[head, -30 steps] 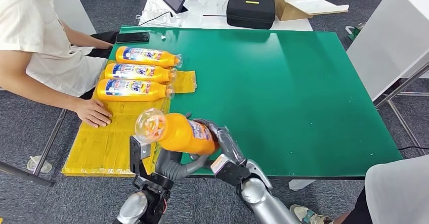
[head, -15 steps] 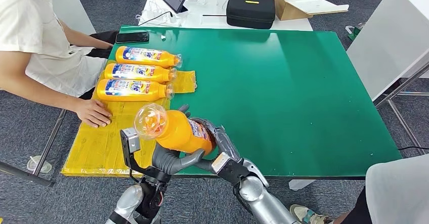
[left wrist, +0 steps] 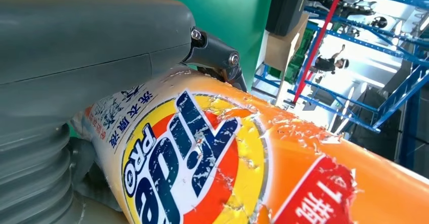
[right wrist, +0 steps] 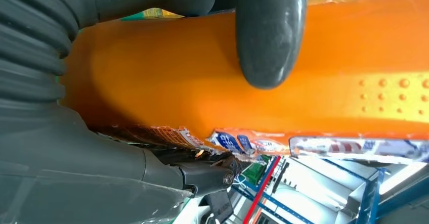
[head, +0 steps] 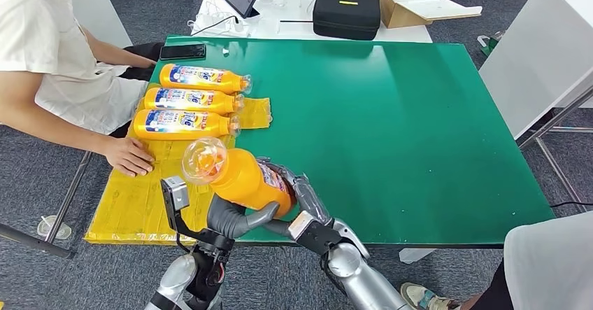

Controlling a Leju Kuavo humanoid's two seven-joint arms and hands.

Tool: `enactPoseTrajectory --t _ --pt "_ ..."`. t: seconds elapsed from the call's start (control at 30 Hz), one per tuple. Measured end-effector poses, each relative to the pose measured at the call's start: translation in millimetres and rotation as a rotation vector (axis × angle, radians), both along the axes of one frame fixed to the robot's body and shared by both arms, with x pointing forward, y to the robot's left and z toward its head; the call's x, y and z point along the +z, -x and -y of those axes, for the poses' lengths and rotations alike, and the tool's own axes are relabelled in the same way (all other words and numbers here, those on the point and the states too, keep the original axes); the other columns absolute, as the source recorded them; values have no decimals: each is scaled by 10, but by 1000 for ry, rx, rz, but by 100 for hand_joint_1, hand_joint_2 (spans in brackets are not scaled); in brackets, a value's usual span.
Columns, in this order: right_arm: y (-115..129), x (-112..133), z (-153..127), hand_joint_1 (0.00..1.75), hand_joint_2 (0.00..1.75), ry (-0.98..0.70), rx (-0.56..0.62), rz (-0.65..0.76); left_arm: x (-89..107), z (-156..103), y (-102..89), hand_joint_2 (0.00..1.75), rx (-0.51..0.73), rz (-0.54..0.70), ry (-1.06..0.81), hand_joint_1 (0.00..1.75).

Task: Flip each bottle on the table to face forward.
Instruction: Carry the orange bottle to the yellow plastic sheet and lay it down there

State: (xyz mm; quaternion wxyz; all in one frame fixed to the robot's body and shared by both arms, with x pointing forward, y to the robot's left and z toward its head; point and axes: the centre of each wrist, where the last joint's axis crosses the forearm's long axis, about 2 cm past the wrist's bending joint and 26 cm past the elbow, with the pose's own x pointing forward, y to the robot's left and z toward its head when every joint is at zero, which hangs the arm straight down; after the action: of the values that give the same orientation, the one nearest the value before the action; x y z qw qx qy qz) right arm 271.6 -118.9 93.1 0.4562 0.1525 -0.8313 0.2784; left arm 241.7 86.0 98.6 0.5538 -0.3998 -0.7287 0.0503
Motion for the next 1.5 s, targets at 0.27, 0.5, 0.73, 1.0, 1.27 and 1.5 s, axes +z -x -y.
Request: enactPoseTrajectory --t 0.27,0.5,0.73,1.0,1.27,1.5 --pt "-23 7 -14 16 175 15 -17 13 11 18 0 175 20 -1 2 175" --pt "113 -66 -72 0 0 105 -141 142 71 0 -65 175 199 -88 -67 175" --pt "327 -176 -153 0 0 123 -163 175 138 -90 -214 175 328 -127 -78 175" --pt "396 -213 -163 0 0 135 -222 218 136 -149 -260 175 445 -125 -129 175" --pt "594 -381 7 0 0 151 -321 187 42 -349 -306 175 743 11 -469 175" --pt "631 -280 187 0 0 109 -411 225 -93 -665 -377 175 839 408 -1229 175"
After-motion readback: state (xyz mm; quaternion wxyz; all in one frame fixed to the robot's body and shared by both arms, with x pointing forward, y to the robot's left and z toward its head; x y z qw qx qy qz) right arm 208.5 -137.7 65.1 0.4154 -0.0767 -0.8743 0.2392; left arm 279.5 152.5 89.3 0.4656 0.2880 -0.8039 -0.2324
